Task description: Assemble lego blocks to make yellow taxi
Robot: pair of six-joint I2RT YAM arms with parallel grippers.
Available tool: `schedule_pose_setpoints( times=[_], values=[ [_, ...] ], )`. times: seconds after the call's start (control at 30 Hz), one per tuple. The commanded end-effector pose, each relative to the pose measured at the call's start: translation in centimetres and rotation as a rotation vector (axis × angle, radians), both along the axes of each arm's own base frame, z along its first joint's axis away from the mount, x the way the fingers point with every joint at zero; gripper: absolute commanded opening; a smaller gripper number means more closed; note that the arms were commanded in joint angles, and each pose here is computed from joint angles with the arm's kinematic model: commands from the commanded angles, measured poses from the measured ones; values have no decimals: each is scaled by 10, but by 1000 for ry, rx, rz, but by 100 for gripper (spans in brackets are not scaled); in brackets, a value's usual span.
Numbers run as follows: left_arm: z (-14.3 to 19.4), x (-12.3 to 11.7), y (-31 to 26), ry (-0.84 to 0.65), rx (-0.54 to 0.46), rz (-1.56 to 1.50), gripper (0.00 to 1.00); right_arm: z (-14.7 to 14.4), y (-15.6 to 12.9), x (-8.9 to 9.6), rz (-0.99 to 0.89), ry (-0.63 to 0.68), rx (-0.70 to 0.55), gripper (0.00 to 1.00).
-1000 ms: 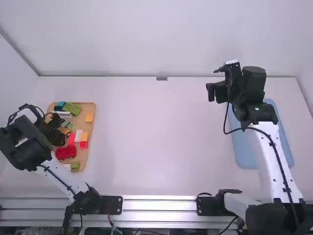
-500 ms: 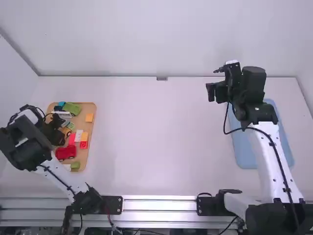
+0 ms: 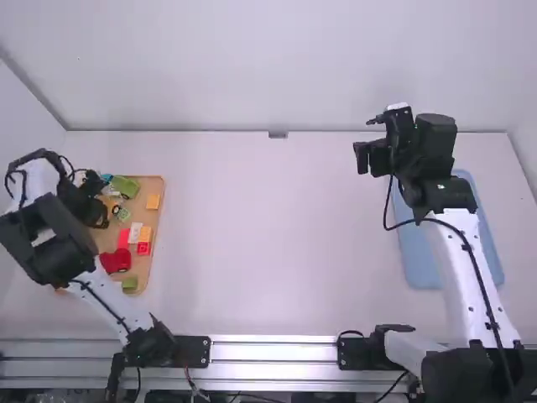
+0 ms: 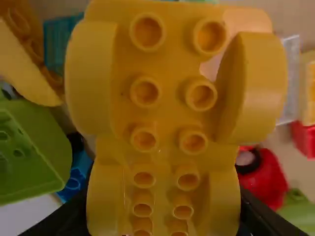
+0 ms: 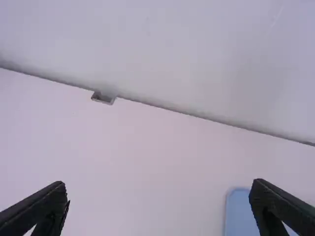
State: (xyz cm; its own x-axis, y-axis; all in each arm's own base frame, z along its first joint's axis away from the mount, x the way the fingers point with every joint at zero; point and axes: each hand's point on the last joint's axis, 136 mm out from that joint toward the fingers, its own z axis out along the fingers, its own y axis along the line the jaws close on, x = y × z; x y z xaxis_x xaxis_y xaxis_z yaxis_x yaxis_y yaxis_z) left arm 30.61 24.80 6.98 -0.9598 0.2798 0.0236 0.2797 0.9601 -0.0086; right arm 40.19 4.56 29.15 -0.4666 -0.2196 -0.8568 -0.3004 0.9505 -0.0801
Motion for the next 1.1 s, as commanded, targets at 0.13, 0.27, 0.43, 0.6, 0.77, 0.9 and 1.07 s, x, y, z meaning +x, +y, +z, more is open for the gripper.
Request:
schedule_pose_setpoints(
  times=[0.13,0.27,0.43,0.6,0.77,0.9,1.07],
  values=[
    [34,53,-61,-27,10,-145,35,17,3,4,6,-37,8,98],
    [37,81,-115,-39,25,-299,31,17,2,4,5,-37,8,98],
    [37,108,-210,-66,33,-555,28,17,2,4,5,-37,8,98],
    [35,101,-311,-53,17,-828,28,17,2,4,5,-36,8,98],
    [23,77,-386,-36,-7,-1018,11,17,2,3,6,-35,8,98],
    [6,51,-433,-20,-17,-1133,16,16,2,3,5,-33,8,98],
    [-17,16,-467,25,19,-1304,20,16,2,3,5,-32,8,98]
  ],
)
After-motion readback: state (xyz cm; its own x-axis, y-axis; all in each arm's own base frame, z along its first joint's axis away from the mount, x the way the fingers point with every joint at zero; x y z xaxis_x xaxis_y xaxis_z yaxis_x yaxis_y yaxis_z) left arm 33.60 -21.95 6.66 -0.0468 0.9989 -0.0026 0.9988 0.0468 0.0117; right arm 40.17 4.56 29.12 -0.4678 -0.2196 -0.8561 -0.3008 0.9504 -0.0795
